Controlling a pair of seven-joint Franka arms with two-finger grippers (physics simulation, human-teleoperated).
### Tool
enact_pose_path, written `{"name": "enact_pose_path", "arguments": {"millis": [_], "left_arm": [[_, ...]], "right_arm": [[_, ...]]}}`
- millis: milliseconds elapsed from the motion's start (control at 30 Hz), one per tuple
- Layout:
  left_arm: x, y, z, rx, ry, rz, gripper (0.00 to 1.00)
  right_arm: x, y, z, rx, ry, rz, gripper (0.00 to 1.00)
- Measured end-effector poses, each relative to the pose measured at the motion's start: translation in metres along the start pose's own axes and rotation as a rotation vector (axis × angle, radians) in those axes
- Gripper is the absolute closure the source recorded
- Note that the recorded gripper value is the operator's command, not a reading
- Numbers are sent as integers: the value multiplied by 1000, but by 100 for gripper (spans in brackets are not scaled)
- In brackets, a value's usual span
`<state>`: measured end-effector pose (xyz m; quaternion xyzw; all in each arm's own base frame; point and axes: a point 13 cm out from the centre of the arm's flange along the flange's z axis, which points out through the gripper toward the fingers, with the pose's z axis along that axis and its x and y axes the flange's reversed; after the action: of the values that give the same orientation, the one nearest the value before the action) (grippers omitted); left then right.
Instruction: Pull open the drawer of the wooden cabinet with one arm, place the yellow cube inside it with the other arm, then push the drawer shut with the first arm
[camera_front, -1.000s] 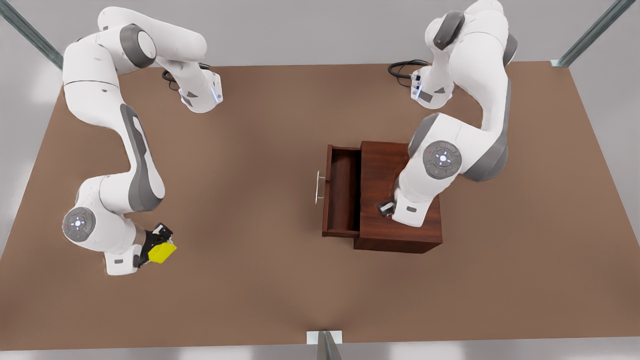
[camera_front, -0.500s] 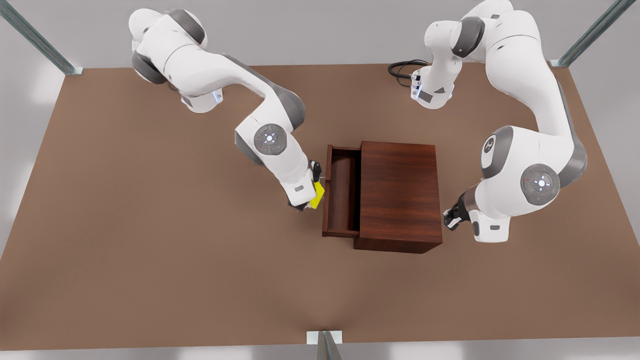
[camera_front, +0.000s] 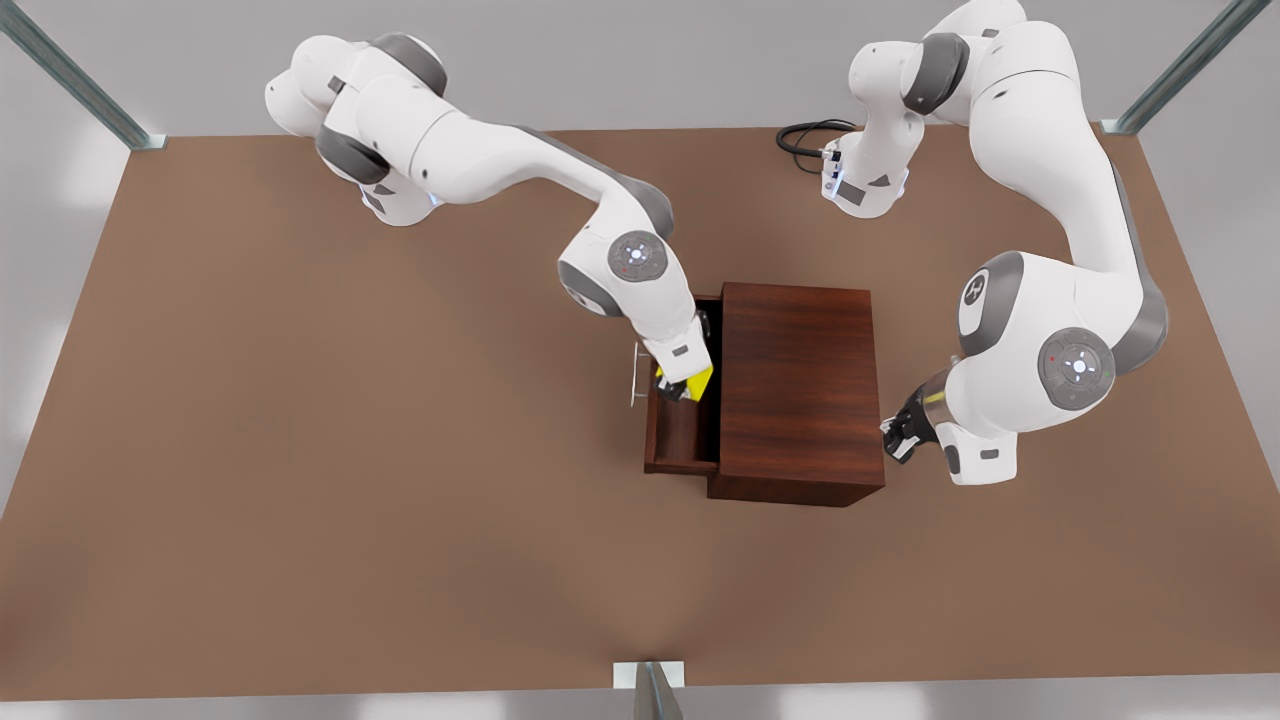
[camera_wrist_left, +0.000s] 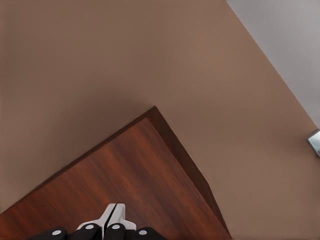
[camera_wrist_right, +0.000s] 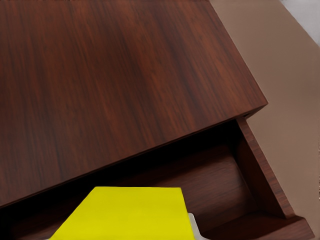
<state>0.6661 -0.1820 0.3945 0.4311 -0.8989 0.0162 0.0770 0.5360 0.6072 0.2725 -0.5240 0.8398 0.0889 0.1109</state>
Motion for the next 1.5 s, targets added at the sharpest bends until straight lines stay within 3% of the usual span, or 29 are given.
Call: {"name": "enact_pose_path", "arguments": {"millis": [33,233,333,400,467,567,633,967,1200,1500], "left_arm": [[0,0,0,0,0,-5,79],[4,-2,1,-1,3,-22,79],[73,-30,9,-3,7,49,79],[171,-61,19,19,20,126,79],[252,-86,27,68,30,155,79],[340,-115,70,111,52,131,79],[372,-128,105,119,41,93,79],[336,-113,254,13,-109,-164,79],[317,-109,250,10,-133,-250,79],[276,-85,246,-46,-146,-331,79]], "right_arm": [[-1,0,3,3,-3,2,0],[-2,-25,-6,35,-32,39,0],[32,-140,-121,88,-91,209,0],[113,-250,-217,194,-78,400,0],[210,-312,-282,319,13,565,0],[340,-326,-303,360,176,794,0],[365,-319,-283,304,217,853,0],[352,-324,-277,220,192,933,0],[337,-361,-295,246,123,960,0],[339,-367,-292,245,125,962,0]]}}
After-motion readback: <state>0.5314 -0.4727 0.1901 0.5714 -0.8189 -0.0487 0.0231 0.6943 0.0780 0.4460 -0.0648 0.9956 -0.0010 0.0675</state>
